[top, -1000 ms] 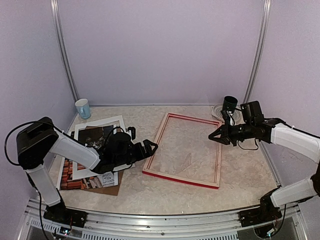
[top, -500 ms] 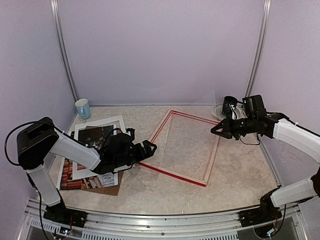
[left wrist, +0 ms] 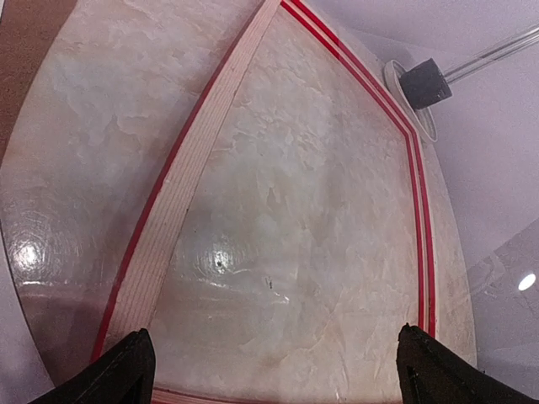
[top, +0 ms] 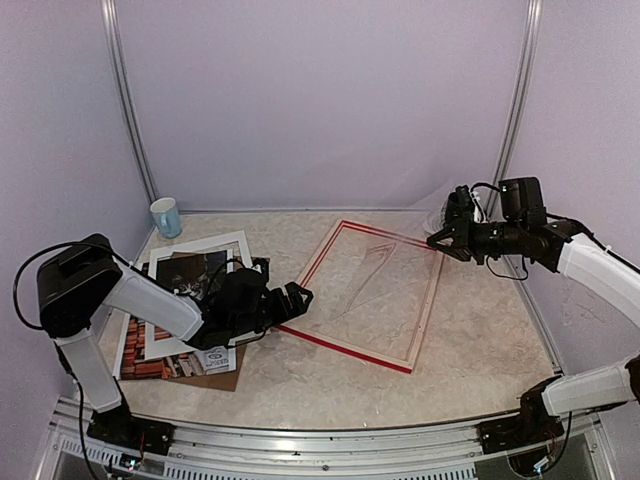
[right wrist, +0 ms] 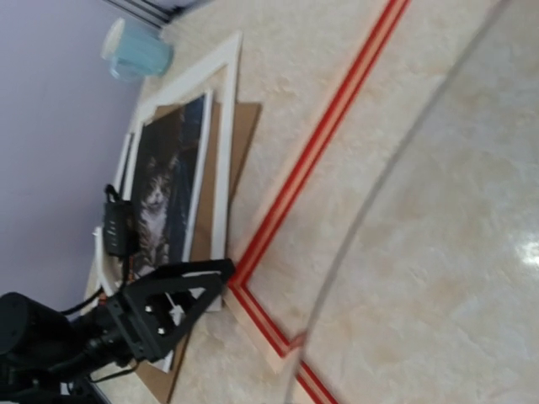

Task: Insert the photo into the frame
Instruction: Pick up the glass panel from the frame body.

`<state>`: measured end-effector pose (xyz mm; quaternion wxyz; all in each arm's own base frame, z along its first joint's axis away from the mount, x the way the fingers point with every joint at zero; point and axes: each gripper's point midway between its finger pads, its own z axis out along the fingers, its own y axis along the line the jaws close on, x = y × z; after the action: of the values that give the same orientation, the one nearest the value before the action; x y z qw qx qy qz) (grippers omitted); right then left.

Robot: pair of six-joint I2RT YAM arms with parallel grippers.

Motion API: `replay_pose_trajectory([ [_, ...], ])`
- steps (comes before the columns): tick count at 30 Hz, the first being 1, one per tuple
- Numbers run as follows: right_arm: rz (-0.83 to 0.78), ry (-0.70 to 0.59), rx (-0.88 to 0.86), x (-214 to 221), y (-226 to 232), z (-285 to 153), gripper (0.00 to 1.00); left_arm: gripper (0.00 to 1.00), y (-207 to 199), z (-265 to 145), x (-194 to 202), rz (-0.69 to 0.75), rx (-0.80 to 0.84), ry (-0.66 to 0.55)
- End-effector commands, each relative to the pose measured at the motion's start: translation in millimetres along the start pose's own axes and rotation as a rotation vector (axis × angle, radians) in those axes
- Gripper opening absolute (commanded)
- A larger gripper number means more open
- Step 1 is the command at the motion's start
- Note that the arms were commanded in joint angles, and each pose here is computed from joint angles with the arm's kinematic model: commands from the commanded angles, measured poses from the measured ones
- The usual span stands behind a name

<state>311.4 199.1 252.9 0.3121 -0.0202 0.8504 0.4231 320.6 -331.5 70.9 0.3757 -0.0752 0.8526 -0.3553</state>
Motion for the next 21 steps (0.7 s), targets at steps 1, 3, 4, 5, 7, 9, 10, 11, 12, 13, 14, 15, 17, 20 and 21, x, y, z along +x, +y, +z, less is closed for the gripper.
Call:
replay_pose_trajectory([
  [1,-0.062,-0.098,-0.081,-30.9,29.6,-13.9,0.00,0.99,-10.0,-4.3,-15.3,0.012,0.031,-0.054],
  [3,-0.070,-0.112,-0.089,-37.9,34.2,-14.1,0.00,0.99,-13.1,-8.0,-26.4,0.017,0.033,-0.075],
  [4,-0.073,-0.119,-0.099,-41.8,37.3,-13.9,0.00,0.99,-13.9,-9.7,-32.2,0.017,0.032,-0.084],
  [5,-0.075,-0.126,-0.107,-44.8,39.5,-13.4,0.00,0.99,-12.7,-10.4,-36.4,0.018,0.025,-0.091],
  [7,-0.077,-0.140,-0.127,-52.2,45.1,-12.0,0.00,0.99,-10.4,-12.8,-46.2,0.019,0.015,-0.108],
  [9,-0.088,-0.166,-0.157,-62.6,53.2,-12.1,0.00,0.99,-5.5,-13.6,-54.2,0.018,-0.003,-0.122],
  [10,-0.092,-0.180,-0.173,-67.6,57.4,-12.2,0.00,0.99,-3.2,-13.5,-57.0,0.016,-0.010,-0.128],
  [11,-0.097,-0.195,-0.190,-72.2,62.0,-12.5,0.00,0.99,-0.2,-12.7,-59.4,0.013,-0.017,-0.132],
  [12,-0.099,-0.213,-0.206,-76.8,65.5,-12.5,0.00,0.99,2.5,-10.9,-59.7,0.012,-0.023,-0.132],
  [13,-0.100,-0.229,-0.220,-81.2,68.2,-12.5,0.00,0.99,6.8,-7.7,-58.1,0.012,-0.031,-0.125],
  [14,-0.101,-0.242,-0.230,-84.5,69.6,-11.8,0.00,0.99,9.6,-5.9,-57.6,0.007,-0.035,-0.124],
  [15,-0.105,-0.252,-0.235,-87.1,69.9,-10.6,0.00,0.99,13.5,-3.7,-55.1,0.006,-0.041,-0.118],
  [17,-0.116,-0.282,-0.249,-92.6,71.1,-9.7,0.00,0.99,17.6,-0.5,-49.8,-0.003,-0.036,-0.108],
  [20,-0.120,-0.317,-0.265,-97.9,73.0,-11.1,0.00,0.99,21.3,2.7,-40.1,-0.019,-0.017,-0.085],
  [21,-0.123,-0.334,-0.261,-100.7,73.0,-12.4,0.00,0.99,21.7,3.0,-36.6,-0.024,-0.008,-0.077],
])
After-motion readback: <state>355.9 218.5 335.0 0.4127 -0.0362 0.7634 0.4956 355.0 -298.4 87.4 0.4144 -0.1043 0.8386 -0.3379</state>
